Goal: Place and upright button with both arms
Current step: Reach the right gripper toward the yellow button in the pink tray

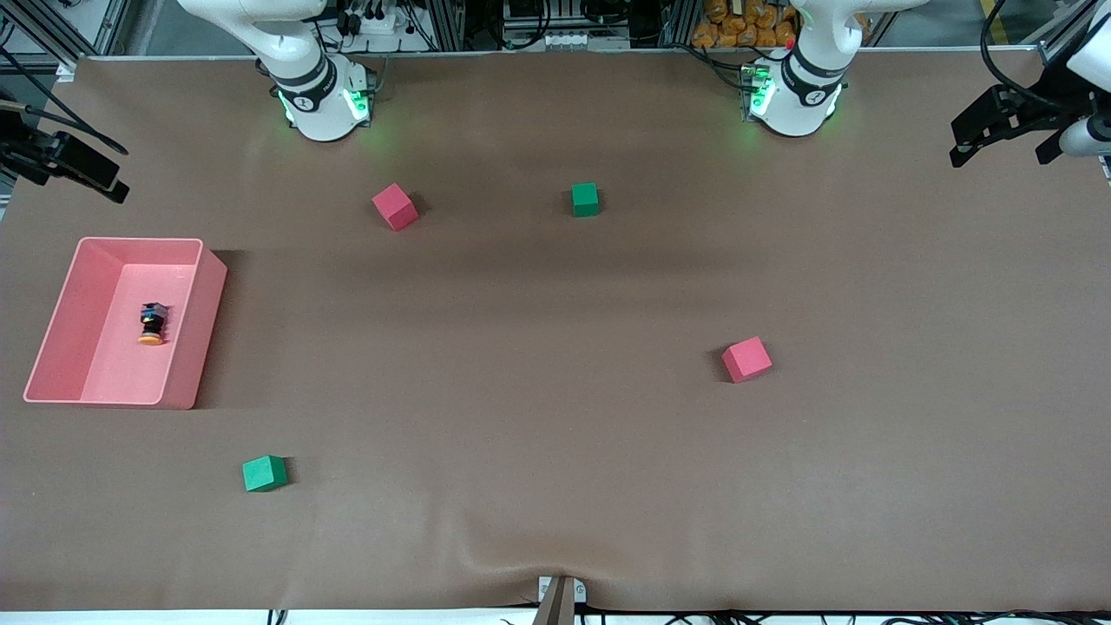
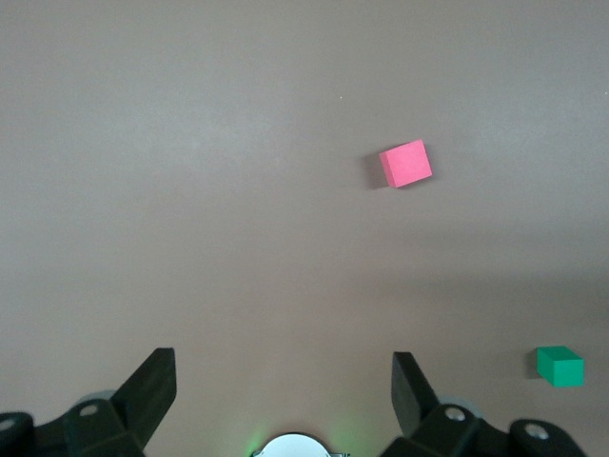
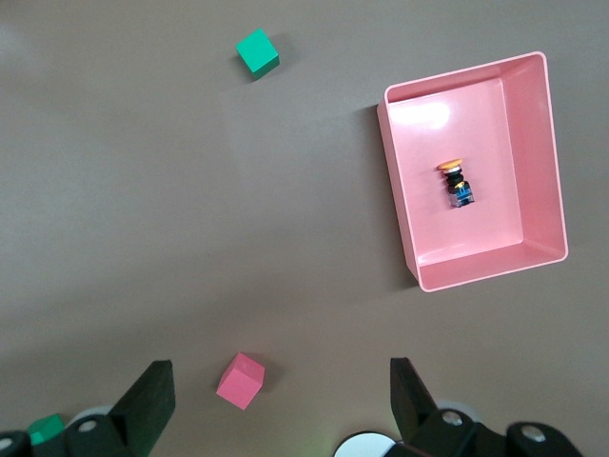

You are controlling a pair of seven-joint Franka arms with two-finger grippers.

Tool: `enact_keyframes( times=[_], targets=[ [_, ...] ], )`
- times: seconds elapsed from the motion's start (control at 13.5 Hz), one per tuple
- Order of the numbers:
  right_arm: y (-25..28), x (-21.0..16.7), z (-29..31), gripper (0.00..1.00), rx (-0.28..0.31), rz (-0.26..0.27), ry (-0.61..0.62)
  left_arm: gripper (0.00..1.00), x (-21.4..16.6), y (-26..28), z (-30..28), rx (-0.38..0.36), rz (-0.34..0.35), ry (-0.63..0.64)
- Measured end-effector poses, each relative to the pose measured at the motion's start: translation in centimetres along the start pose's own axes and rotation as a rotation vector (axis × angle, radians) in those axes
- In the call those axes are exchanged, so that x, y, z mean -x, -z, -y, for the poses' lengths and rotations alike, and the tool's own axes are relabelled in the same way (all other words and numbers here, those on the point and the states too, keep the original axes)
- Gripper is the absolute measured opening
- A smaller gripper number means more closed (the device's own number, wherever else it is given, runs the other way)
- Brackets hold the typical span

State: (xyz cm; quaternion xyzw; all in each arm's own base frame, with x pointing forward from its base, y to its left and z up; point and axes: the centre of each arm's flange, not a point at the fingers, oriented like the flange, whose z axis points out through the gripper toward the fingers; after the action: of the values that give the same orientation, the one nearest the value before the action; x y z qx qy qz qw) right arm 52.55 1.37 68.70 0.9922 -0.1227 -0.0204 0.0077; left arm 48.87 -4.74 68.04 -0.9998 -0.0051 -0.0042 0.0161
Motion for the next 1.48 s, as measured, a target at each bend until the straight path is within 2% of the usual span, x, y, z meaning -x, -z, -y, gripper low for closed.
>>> enact_keyframes(
  times=[0.67, 0.97, 1.11, 1.26, 1.34, 1.48],
  targets=[
    [-0.6, -0.3, 0.2, 1.00, 0.004, 0.014, 0.002, 1.00, 0.1, -0.3, 0.1, -0.001, 0.023, -0.018],
    [-4.6, -2.7, -1.3, 1.00, 0.025, 0.093, 0.030, 1.00, 0.1, -0.5, 0.0, 0.002, 0.032, -0.021],
    [-7.3, -4.7, -5.9, 1.00, 0.020, 0.145, 0.100, 1.00, -0.1, -0.8, -0.1, 0.004, 0.037, -0.023],
    [-11.6, -7.0, -12.8, 1.00, 0.000, 0.192, 0.079, 1.00, -0.3, -1.1, -0.3, 0.005, 0.042, -0.027],
    [-14.5, -8.2, -15.9, 1.00, -0.001, 0.198, 0.063, 1.00, -0.5, -1.3, -0.4, 0.005, 0.042, -0.031],
    [-20.4, -10.0, -19.1, 1.00, 0.027, 0.174, 0.050, 1.00, -0.8, -1.5, -1.1, 0.007, 0.038, -0.044]
  ],
)
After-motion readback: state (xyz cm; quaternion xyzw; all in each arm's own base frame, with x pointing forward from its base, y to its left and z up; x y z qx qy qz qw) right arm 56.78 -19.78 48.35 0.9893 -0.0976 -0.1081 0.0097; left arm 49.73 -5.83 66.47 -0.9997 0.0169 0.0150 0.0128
